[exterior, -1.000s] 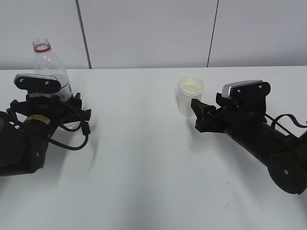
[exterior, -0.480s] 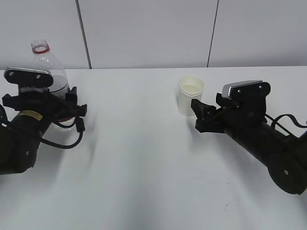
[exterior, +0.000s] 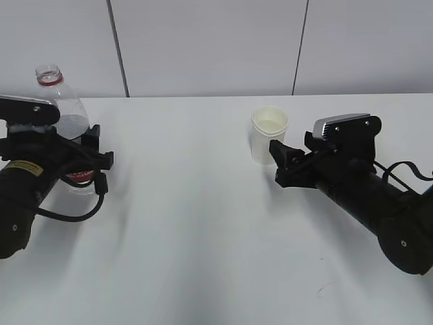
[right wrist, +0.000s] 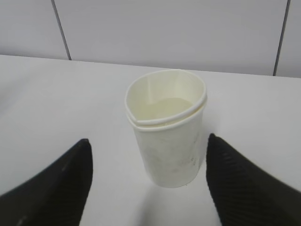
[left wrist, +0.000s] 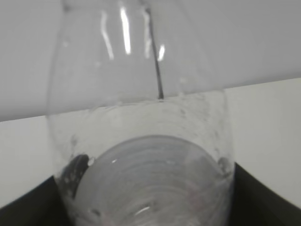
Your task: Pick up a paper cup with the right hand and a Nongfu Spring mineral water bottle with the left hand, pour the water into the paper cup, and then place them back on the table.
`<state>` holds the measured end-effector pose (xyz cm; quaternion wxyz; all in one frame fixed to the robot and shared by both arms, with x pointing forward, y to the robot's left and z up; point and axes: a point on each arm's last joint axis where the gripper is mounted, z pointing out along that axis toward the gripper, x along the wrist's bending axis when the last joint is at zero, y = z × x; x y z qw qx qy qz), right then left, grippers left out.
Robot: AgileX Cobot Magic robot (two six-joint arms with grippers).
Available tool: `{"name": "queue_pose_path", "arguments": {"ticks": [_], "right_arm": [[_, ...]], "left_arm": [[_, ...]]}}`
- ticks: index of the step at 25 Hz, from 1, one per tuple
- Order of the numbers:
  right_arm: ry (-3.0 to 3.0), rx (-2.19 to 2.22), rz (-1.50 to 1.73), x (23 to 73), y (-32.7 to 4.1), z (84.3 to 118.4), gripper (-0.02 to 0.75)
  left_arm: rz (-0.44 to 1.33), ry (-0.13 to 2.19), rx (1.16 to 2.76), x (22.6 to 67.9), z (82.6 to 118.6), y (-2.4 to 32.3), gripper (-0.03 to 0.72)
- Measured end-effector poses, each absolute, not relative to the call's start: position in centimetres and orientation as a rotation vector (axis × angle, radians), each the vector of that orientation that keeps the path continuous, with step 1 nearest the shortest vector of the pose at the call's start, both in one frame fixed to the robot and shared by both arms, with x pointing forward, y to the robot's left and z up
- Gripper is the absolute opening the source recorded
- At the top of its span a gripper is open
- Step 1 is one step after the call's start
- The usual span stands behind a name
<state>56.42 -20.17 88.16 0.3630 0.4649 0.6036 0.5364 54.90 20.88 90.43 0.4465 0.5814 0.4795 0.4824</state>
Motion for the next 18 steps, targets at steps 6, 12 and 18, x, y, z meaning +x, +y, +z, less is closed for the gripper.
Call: {"name": "queue_pose_path", "arguments": {"ticks": [6,12,18], "right_arm": [[1.554,1.197,1.381,56.42,-20.17,88.16,0.561],[1.554,1.197,1.381,56.42,-20.17,88.16,0.561],[1.554,1.197,1.381,56.42,-20.17,88.16,0.561]], "left_arm": [[1.175,1.165,1.453,54.48,90.48,20.05,0.502],[1.198,1.220,1.418,54.50,90.46,20.51,0.500],[1.198,1.216,1.419,54.50,90.48,20.48,0.512]]}}
